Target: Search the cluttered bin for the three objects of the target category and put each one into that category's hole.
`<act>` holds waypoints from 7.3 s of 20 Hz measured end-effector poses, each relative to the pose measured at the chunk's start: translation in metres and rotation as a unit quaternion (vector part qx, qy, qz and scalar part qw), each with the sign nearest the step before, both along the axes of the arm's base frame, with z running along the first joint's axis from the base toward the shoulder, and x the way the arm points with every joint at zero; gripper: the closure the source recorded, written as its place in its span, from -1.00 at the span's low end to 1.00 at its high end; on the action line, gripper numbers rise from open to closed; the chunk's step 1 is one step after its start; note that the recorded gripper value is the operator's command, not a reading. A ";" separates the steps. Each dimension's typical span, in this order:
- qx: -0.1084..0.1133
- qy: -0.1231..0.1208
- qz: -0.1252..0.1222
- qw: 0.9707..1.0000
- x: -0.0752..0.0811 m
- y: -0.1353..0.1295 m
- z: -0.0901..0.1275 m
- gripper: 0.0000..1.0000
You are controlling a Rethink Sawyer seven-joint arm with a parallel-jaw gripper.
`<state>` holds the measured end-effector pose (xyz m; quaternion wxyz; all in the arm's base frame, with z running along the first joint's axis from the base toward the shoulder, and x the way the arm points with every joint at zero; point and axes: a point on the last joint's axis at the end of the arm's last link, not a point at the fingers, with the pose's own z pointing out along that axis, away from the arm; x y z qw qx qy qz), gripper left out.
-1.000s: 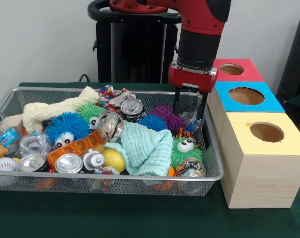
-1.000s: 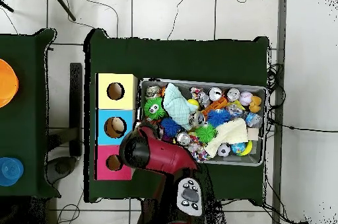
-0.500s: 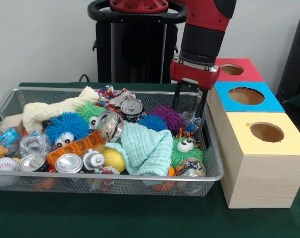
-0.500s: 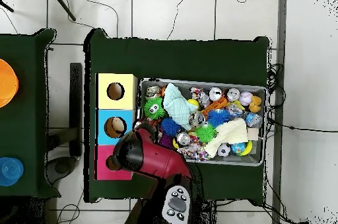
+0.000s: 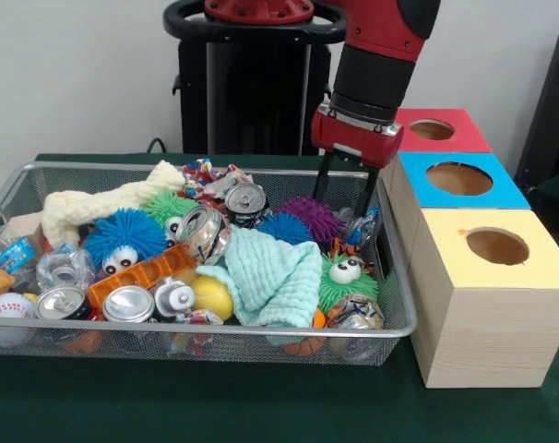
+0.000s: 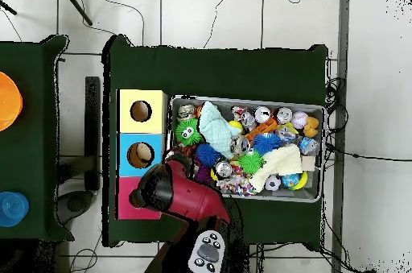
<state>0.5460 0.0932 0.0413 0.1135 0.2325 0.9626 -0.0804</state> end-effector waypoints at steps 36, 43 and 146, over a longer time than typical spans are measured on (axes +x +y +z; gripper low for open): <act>-0.015 0.034 0.022 0.999 -0.036 0.027 -0.025 -1.00; -0.016 0.041 0.019 0.999 -0.039 0.023 -0.030 -1.00; 0.163 0.087 0.049 0.982 -0.060 -0.009 -0.053 -1.00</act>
